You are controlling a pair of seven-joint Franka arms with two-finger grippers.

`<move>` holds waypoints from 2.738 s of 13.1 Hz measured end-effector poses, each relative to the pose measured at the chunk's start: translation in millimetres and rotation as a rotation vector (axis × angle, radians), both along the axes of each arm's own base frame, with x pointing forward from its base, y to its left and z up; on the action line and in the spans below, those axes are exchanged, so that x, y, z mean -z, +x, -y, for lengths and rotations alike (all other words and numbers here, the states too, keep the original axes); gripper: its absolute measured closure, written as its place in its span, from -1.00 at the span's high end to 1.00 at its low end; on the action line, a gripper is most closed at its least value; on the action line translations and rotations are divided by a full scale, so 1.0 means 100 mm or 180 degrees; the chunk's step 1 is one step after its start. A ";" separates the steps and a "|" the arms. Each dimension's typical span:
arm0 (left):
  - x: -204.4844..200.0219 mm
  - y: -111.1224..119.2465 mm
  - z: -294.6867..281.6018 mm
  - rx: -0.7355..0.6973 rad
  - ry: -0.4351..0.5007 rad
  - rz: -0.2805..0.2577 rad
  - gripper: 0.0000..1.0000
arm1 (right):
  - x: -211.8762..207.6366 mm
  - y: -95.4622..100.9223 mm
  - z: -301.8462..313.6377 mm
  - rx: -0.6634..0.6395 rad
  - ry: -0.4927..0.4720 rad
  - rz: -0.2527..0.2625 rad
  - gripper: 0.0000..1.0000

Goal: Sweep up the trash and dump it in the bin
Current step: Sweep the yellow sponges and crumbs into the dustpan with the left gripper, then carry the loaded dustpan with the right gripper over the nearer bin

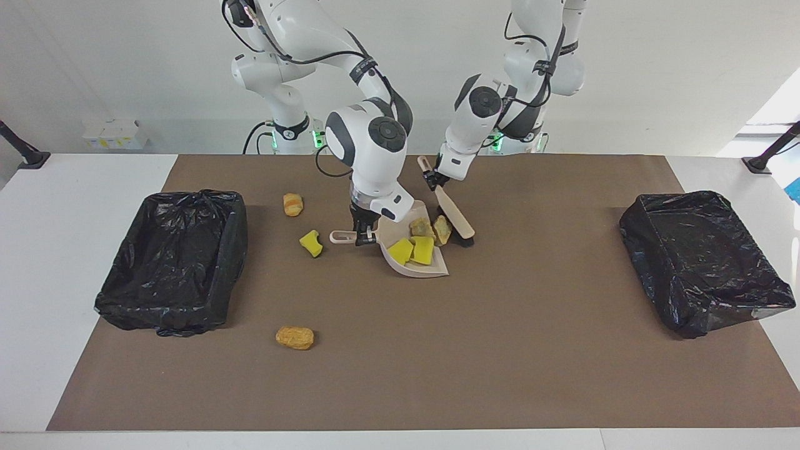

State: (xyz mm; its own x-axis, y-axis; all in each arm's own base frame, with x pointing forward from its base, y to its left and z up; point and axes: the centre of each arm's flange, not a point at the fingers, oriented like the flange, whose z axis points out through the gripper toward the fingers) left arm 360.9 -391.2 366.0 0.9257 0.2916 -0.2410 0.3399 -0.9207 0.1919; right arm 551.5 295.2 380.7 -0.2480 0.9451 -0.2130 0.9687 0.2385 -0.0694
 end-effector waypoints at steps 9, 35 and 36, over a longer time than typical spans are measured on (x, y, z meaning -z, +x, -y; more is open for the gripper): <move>0.04 0.29 -0.34 0.0059 0.0496 -0.0135 -0.49 | 0.00 0.02 0.04 0.0034 0.0017 -0.0010 -0.37; 0.17 -0.52 -0.27 0.0634 0.0409 0.0278 -0.49 | -1.35 0.07 5.34 0.0841 0.0459 0.0288 -0.37; 0.17 -0.52 -0.28 0.0583 0.0363 0.0263 -0.49 | -1.37 0.05 5.46 0.0800 0.0229 0.0278 -0.37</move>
